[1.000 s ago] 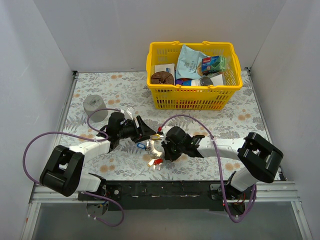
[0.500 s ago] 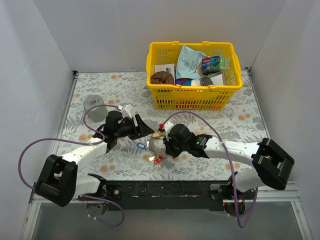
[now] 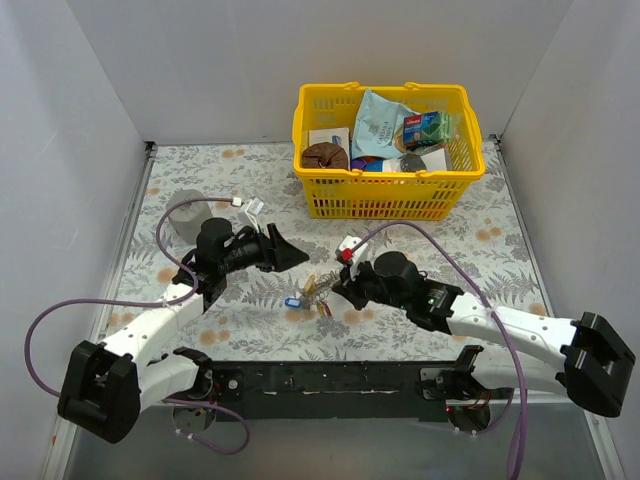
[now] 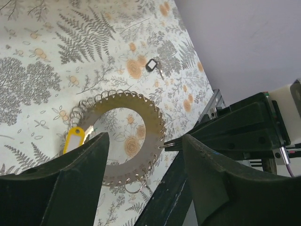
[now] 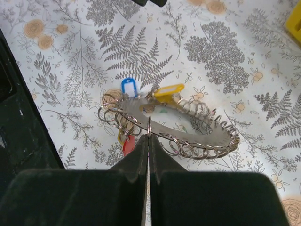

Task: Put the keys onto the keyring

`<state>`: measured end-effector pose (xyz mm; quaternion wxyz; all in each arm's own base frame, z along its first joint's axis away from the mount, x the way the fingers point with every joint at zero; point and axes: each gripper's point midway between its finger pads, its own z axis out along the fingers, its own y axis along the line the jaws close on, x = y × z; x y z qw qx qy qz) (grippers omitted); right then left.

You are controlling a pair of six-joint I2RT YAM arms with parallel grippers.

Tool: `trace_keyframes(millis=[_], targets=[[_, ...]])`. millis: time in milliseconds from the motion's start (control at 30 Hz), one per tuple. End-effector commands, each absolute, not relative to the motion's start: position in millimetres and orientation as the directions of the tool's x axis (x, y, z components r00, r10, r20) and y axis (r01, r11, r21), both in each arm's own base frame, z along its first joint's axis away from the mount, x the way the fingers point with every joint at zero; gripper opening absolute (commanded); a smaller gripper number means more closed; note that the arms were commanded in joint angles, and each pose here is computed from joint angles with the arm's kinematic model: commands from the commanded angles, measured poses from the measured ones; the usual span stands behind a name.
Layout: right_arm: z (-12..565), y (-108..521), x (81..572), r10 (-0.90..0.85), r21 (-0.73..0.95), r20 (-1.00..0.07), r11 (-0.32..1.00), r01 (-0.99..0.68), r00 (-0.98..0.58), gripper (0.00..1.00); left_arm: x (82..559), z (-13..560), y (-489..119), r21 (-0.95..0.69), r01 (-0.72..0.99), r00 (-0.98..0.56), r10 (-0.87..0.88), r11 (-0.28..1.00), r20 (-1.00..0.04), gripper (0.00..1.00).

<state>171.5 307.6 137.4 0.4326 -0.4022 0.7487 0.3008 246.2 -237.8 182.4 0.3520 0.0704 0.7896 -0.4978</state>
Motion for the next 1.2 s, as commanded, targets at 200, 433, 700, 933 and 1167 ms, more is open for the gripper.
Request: trace_keyframes(millis=[200,433,700,933,1167], targets=[[213,293,170,0.004,0.045,-0.999,0.489,-0.871,-0.05,0.01,226,245,-250,-0.646,0.692,-0.623,-0.185,0.322,-0.76,0.6],[246,277,159,0.146,-0.008,-0.985,0.475,-0.88,0.088,0.01,215,256,-262,-0.624,0.745,-0.601,-0.167,0.236,-0.781,0.58],[251,282,151,0.153,-0.017,-0.984,0.43,-0.903,0.091,0.01,218,260,-274,-0.603,0.757,-0.583,-0.156,0.252,-0.798,0.53],[253,283,150,0.141,-0.051,-0.983,0.419,-0.906,0.121,0.01,229,254,-278,-0.552,0.744,-0.554,-0.115,0.375,-0.825,0.53],[254,289,148,0.13,-0.056,-0.985,0.394,-0.917,0.116,0.01,217,252,-289,-0.51,0.787,-0.525,-0.055,0.347,-0.849,0.52]])
